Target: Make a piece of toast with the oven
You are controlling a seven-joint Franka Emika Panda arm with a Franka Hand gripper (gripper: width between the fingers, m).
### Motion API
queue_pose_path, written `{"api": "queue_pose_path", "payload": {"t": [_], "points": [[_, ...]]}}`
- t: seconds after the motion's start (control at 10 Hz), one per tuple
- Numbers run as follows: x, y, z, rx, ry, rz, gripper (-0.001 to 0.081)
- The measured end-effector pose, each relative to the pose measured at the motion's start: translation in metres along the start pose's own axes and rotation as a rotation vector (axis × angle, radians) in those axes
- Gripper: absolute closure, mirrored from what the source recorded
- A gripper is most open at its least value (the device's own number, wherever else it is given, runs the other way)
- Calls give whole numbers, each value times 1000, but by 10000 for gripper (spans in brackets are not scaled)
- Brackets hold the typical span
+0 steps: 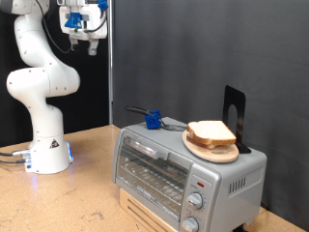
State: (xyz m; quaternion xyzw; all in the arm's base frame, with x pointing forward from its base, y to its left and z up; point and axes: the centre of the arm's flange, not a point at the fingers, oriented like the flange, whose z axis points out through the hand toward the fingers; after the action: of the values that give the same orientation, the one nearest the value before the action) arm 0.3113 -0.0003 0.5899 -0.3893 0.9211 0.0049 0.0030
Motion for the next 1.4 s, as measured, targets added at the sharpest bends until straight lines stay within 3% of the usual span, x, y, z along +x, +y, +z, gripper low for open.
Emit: {"api": "queue_pose_path", "payload": {"t": [0.1, 0.3, 0.5, 0.6, 0.7, 0.9, 1.1, 1.2, 1.3, 1.4], "points": [[-2, 3, 0, -5, 6, -70, -2], [-12, 21, -2, -27, 29, -323, -2], [-19, 37, -2, -28, 92, -541, -2], [-18, 36, -2, -30, 82, -498, -2], [-21, 36, -4, -8, 66, -570, -2], [-27, 43, -17, 94, 35, -796, -2], [-35, 34, -14, 258, 94, -970, -2], [-40, 31, -6, 315, 135, -1033, -2], [-39, 32, -6, 293, 107, -1018, -2], [-40, 34, -9, 295, 39, -1059, -2]]}}
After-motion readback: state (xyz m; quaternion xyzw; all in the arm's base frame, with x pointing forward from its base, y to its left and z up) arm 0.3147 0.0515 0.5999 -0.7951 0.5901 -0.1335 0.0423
